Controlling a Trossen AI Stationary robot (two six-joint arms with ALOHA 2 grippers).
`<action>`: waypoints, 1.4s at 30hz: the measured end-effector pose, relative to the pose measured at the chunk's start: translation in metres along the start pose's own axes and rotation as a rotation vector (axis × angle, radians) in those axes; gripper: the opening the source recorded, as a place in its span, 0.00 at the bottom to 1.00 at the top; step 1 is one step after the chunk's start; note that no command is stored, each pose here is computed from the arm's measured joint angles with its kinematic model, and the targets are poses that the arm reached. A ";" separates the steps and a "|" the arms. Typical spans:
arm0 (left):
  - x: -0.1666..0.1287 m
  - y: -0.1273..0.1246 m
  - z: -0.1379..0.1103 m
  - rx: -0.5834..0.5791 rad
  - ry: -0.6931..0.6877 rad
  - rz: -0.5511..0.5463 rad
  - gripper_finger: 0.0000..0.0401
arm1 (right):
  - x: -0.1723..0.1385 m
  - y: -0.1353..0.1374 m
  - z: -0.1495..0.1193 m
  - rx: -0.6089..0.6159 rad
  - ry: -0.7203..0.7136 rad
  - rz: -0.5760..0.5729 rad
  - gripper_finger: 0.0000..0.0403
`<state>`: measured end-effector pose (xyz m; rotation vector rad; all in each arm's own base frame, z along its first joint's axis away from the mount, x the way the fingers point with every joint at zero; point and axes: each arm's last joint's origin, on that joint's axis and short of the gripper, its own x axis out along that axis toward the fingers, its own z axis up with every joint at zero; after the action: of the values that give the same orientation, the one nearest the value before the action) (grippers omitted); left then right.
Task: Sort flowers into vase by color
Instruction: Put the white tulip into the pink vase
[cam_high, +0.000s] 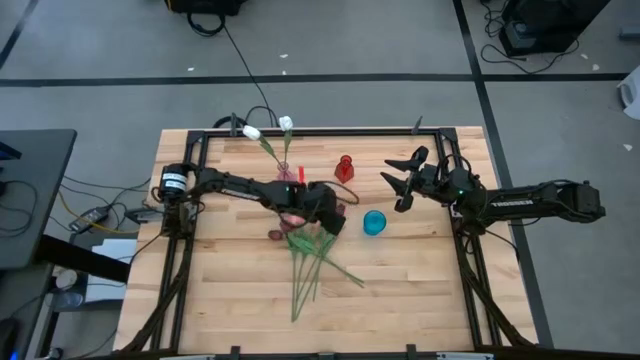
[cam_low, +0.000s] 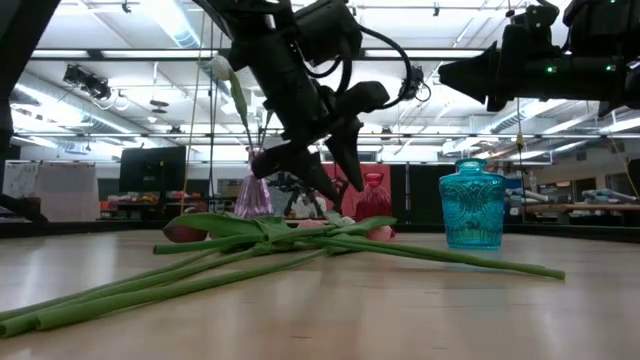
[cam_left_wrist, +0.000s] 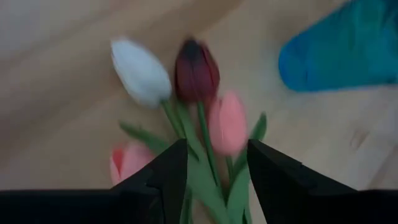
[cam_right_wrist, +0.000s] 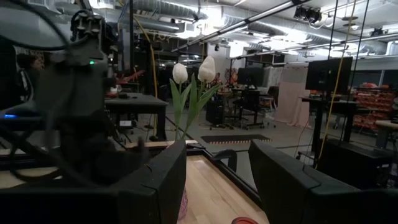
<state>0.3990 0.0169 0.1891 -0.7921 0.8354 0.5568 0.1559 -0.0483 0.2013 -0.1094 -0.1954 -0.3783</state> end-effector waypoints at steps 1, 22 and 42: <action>-0.001 0.001 0.004 0.002 -0.006 0.001 0.43 | 0.000 0.000 0.000 0.000 0.000 0.000 0.46; 0.017 0.009 0.014 0.020 0.103 0.004 0.33 | 0.001 0.000 -0.001 0.001 -0.003 0.004 0.46; 0.041 0.029 0.015 -0.008 0.194 0.046 0.41 | 0.001 0.000 0.000 0.001 -0.011 0.008 0.46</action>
<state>0.4080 0.0516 0.1506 -0.8446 1.0330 0.5299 0.1567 -0.0482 0.2017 -0.1111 -0.2064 -0.3695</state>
